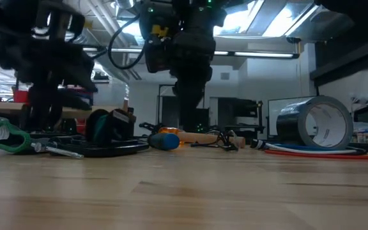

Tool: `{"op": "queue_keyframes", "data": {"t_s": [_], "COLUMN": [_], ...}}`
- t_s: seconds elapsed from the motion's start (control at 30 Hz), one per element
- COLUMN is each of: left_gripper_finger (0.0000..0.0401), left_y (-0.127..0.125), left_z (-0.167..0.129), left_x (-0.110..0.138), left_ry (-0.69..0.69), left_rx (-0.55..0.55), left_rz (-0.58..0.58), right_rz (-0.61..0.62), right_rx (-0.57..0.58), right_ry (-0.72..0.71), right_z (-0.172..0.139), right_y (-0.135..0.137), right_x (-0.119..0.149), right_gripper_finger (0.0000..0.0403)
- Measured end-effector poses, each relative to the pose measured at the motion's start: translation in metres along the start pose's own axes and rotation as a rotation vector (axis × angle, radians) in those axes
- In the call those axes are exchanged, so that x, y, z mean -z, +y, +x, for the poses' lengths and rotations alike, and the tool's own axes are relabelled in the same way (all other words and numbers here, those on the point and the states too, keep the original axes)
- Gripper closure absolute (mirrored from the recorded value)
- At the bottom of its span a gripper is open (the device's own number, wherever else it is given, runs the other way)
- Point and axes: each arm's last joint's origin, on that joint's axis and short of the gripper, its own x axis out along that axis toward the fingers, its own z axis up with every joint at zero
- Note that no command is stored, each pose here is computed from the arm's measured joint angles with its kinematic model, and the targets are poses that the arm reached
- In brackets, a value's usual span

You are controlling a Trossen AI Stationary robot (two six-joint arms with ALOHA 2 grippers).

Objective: Coil cords
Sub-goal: Uncoil the green wire from the spool

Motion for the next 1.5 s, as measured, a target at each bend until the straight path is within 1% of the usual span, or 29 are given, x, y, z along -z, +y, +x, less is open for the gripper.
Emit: {"op": "queue_keyframes", "data": {"t_s": [0.13, 0.27, 0.4, 0.63, 0.77, 0.9, 1.13, 1.23, 1.37, 1.5], "left_gripper_finger": [0.0282, 0.0282, 0.0282, 0.0282, 0.0282, 0.0282, 0.0282, 0.0282, 0.0282, 0.0282], "left_y": [-0.008, -0.015, -0.020, -0.020, -0.018, -0.018, -0.021, -0.018, -0.007, -0.005], "left_z": [-0.001, -0.001, -0.001, -0.001, -0.001, -0.003, -0.028, -0.039, -0.044, -0.038], "left_x": [0.001, 0.002, 0.000, -0.002, -0.001, -0.003, -0.011, -0.012, -0.010, -0.009], "left_ry": [0.037, 0.040, 0.033, -0.013, -0.021, -0.068, -0.205, -0.244, -0.233, -0.228], "left_rx": [0.038, 0.062, 0.071, 0.051, 0.025, 0.015, -0.033, -0.087, -0.192, -0.212], "left_rz": [-0.029, -0.027, -0.023, -0.040, -0.056, -0.052, -0.028, -0.033, -0.069, -0.077], "right_rz": [-0.020, -0.049, -0.082, -0.128, -0.148, -0.165, -0.184, -0.188, -0.195, -0.207], "right_rx": [0.022, 0.017, -0.020, -0.105, -0.116, -0.119, -0.138, -0.138, -0.136, -0.129], "right_ry": [0.054, 0.100, 0.130, 0.147, 0.178, 0.182, 0.184, 0.183, 0.167, 0.124], "right_z": [0.000, -0.001, -0.001, -0.001, -0.002, -0.002, -0.002, -0.002, -0.002, -0.001], "right_y": [-0.001, -0.001, 0.000, 0.003, 0.003, 0.003, 0.004, 0.004, 0.004, 0.003], "right_x": [0.005, 0.010, 0.013, 0.016, 0.019, 0.019, 0.020, 0.020, 0.018, 0.014], "right_gripper_finger": [0.0141, 0.0141, 0.0141, 0.0141, 0.0141, 0.0141, 0.0141, 0.0141, 0.0141, 0.0141]}}
